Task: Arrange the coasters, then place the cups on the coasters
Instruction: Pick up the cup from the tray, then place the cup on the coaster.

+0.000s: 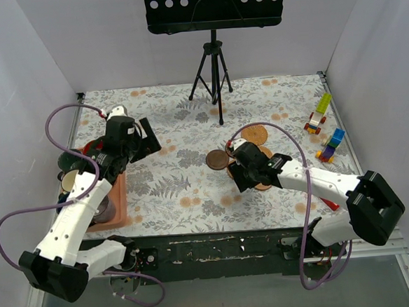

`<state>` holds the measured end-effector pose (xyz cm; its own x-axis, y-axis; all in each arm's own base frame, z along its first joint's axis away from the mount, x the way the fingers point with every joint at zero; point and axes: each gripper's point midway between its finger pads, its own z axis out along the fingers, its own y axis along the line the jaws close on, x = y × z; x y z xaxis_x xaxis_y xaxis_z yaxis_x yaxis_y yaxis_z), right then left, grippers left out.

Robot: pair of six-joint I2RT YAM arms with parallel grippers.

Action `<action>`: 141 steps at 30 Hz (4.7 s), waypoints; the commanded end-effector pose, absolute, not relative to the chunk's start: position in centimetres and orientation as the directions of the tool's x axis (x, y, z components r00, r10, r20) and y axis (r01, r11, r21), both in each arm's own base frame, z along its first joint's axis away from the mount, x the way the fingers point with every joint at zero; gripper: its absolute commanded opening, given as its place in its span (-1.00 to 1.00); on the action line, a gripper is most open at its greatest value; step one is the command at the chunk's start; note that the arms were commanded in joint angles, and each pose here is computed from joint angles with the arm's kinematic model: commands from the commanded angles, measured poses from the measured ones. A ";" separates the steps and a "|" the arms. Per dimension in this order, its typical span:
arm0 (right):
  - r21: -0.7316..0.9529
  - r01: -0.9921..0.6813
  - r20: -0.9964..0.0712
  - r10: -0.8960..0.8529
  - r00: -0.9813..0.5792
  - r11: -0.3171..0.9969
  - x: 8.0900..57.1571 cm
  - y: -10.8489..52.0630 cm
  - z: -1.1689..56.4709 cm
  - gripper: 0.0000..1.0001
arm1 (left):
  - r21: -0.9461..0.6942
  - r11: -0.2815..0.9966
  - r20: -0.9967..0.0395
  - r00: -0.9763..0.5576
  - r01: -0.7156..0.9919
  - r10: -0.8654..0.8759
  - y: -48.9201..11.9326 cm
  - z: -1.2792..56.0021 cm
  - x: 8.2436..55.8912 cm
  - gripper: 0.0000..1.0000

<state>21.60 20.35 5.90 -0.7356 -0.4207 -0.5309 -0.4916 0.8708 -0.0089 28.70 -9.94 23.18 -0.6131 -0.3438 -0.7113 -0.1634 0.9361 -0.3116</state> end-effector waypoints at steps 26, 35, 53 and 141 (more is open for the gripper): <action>0.015 -0.616 -0.696 -0.434 -0.572 0.788 27.5 27.4 20.6 0.22 | 0.067 0.760 -0.668 -0.595 -0.646 -0.446 5.0 14.7 31.2 0.96; 0.025 -0.658 -0.698 -0.458 -0.551 0.753 27.8 28.2 21.7 0.21 | 0.191 0.755 -0.656 -0.653 -0.628 -0.378 6.6 12.2 32.1 0.46; 0.014 -0.683 -0.721 -0.466 -0.513 0.730 29.3 28.4 22.8 0.20 | 0.316 0.732 -0.626 -0.712 -0.604 -0.317 8.0 11.0 30.9 -0.99; 0.152 -0.683 -0.892 -0.199 -0.406 0.714 26.2 25.6 22.9 0.29 | -0.561 0.501 -0.200 -0.480 -0.658 -0.854 -28.9 23.0 35.6 -1.00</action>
